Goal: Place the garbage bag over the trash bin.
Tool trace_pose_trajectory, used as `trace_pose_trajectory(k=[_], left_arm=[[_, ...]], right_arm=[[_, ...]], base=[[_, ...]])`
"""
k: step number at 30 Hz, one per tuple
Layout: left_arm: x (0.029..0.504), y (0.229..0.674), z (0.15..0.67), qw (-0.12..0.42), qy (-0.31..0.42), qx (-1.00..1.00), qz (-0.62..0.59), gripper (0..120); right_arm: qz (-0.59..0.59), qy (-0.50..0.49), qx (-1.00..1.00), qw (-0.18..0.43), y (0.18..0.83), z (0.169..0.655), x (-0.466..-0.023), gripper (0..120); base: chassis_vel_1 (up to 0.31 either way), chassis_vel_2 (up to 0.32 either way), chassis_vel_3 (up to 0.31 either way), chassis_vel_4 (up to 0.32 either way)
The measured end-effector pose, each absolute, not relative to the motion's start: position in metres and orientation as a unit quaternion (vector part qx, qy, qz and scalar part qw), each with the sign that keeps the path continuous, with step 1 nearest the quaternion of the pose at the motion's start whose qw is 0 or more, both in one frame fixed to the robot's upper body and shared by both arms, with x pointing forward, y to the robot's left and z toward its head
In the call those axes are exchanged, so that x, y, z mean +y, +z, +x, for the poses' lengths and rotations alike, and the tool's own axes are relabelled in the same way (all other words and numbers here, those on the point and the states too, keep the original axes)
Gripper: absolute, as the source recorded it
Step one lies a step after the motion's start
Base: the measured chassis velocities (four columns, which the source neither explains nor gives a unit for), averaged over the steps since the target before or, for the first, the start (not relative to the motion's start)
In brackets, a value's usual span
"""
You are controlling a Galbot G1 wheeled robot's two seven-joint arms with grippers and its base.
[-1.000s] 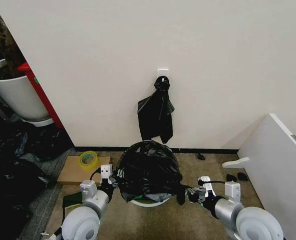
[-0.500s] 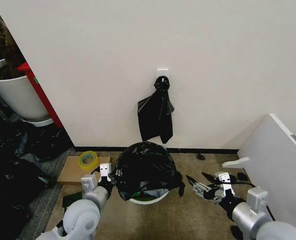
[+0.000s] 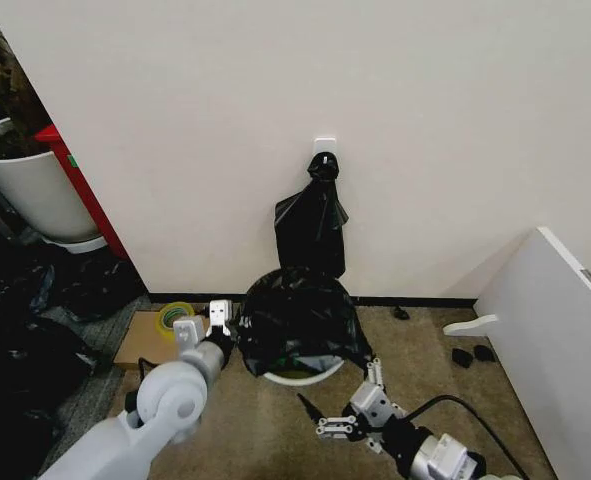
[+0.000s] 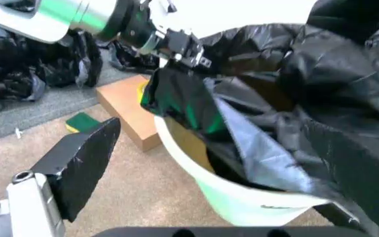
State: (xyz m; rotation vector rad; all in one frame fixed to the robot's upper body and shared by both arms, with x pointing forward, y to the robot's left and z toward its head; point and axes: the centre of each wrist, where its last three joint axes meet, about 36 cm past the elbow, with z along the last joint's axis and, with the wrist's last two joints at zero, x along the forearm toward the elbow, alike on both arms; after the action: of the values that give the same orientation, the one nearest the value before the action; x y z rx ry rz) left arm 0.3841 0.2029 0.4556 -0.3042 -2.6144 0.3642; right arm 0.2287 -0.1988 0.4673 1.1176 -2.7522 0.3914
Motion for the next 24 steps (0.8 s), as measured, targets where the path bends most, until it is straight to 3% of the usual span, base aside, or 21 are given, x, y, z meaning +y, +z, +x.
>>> trace_pose_trajectory(k=[6, 9, 16, 18, 20, 24], left_arm=[[0.2, 0.452, 0.383, 0.244, 0.132, -0.954, -0.113, 1], [0.198, 0.45, 0.381, 0.246, 0.131, -0.953, -0.116, 1], [0.197, 0.45, 0.38, 0.247, 0.132, -0.953, -0.119, 1], [0.197, 0.45, 0.38, 0.245, 0.132, -0.953, -0.12, 1], [0.197, 0.45, 0.38, 0.245, 0.131, -0.953, -0.121, 1], [0.196, 0.452, 0.378, 0.241, 0.13, -0.954, -0.126, 1]], right_arm=[[0.366, 0.121, -0.92, 0.073, 0.463, 0.235, -0.194, 84], [0.36, 0.131, -0.921, 0.069, 0.455, 0.241, -0.192, 67], [0.365, 0.149, -0.916, 0.075, 0.45, 0.242, -0.192, 45], [0.368, 0.152, -0.914, 0.083, 0.449, 0.242, -0.193, 34], [0.367, 0.153, -0.914, 0.084, 0.448, 0.243, -0.193, 31], [0.36, 0.155, -0.916, 0.081, 0.448, 0.245, -0.192, 12]], base=[[0.0, 0.0, 0.0, 0.0], [0.0, 0.0, 0.0, 0.0], [0.0, 0.0, 0.0, 0.0], [0.0, 0.0, 0.0, 0.0], [0.0, 0.0, 0.0, 0.0], [0.0, 0.0, 0.0, 0.0]])
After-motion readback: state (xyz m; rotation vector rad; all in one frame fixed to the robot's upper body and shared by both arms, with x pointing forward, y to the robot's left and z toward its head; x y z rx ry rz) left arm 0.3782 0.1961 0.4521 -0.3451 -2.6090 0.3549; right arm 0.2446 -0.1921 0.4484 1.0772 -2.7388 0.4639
